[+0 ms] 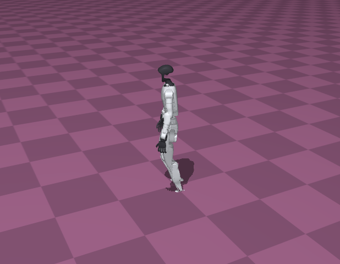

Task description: Run

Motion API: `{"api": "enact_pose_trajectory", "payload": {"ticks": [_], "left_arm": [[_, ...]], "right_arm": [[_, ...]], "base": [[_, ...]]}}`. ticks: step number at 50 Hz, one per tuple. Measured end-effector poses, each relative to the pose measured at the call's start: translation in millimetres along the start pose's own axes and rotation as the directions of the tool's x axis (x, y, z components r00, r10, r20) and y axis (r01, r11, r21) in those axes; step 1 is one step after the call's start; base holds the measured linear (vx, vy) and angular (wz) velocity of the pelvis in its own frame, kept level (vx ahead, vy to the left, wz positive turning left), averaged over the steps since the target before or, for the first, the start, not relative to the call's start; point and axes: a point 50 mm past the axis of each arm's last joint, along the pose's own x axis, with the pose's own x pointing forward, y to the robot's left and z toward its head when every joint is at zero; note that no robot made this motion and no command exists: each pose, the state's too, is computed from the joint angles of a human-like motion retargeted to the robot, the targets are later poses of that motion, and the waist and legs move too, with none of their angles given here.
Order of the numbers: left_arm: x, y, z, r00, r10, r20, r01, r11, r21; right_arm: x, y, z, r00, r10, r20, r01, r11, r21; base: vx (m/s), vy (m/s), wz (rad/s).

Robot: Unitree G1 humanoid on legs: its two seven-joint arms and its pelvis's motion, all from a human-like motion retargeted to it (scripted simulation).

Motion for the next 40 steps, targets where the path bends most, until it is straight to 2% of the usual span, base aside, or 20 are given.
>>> {"api": "enact_pose_trajectory", "payload": {"ticks": [9, 30, 35, 38, 40], "left_arm": [[1, 5, 15, 0.999, 0.011, 0.04, -0.012, 1.0, 0.018], [-2, 12, 27, 0.993, 0.008, 0.119, -0.03, 0.981, 0.189], [-8, 8, 72, 0.938, 0.025, 0.345, -0.105, 0.97, 0.217], [-32, 13, 131, 0.797, 0.05, 0.602, -0.228, 0.948, 0.223], [-61, 13, 173, 0.639, 0.043, 0.768, -0.31, 0.928, 0.205]], "right_arm": [[1, -5, 16, 0.999, -0.014, 0.051, 0.013, 1.0, 0.007], [2, -2, 34, 0.992, -0.022, 0.122, 0.031, 0.997, -0.072], [0, -2, 71, 0.96, -0.061, 0.272, 0.075, 0.996, -0.041], [-7, -3, 101, 0.909, -0.102, 0.405, 0.101, 0.995, 0.024], [-14, -1, 118, 0.863, -0.125, 0.49, 0.104, 0.992, 0.071]], "base": [[-0.01, 0.0, 0.01], [-0.01, 0.0, 0.0], [-0.02, 0.02, -0.01], [-0.04, 0.06, 0.02], [-0.07, 0.05, 0.11]]}}
